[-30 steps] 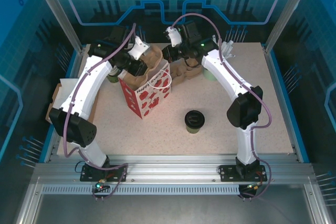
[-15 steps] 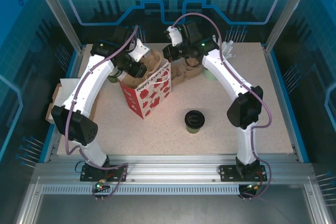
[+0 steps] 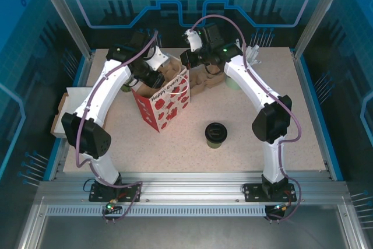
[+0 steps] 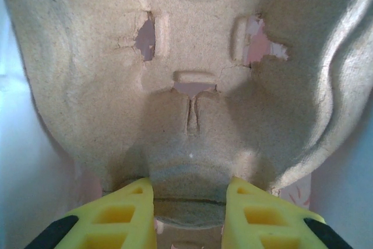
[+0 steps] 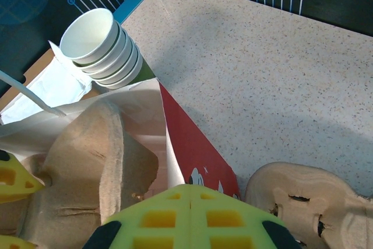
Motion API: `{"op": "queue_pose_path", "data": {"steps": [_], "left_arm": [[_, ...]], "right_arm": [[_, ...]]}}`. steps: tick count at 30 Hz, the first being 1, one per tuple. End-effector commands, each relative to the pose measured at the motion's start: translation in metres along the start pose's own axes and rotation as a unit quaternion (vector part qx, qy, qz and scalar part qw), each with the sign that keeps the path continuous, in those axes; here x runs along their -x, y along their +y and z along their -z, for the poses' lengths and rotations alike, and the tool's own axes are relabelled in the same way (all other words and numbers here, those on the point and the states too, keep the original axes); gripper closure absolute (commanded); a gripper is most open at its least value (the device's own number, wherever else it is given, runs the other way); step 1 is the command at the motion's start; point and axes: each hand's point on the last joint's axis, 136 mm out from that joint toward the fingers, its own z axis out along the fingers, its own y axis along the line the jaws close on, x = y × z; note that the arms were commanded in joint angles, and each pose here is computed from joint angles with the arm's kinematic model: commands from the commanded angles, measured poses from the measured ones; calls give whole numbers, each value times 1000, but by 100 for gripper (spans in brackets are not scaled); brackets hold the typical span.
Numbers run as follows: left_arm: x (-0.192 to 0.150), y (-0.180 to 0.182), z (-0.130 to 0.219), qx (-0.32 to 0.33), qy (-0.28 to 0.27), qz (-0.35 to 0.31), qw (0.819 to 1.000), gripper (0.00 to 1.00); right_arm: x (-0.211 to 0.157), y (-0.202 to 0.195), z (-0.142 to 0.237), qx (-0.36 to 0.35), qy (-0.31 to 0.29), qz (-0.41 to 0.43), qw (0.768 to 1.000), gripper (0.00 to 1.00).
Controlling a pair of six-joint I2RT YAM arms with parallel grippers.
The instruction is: Pack the takeout coffee
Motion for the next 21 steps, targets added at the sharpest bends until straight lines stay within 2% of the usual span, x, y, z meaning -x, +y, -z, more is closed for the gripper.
{"op": "queue_pose_path", "data": {"steps": [1,12,21], "left_arm": [[-4,0,1,4,15,-13,1000,73],[-10,-4,-7,-1,30,-17,999,73],[-7,-7,6,2,13,-20,1000,73]], "right_arm": [[9,6,14,7,-15,4,1000,95],[10,8,15,9,-17,5,1000,95],[10,6,13,3,-15,4,1000,95]]}}
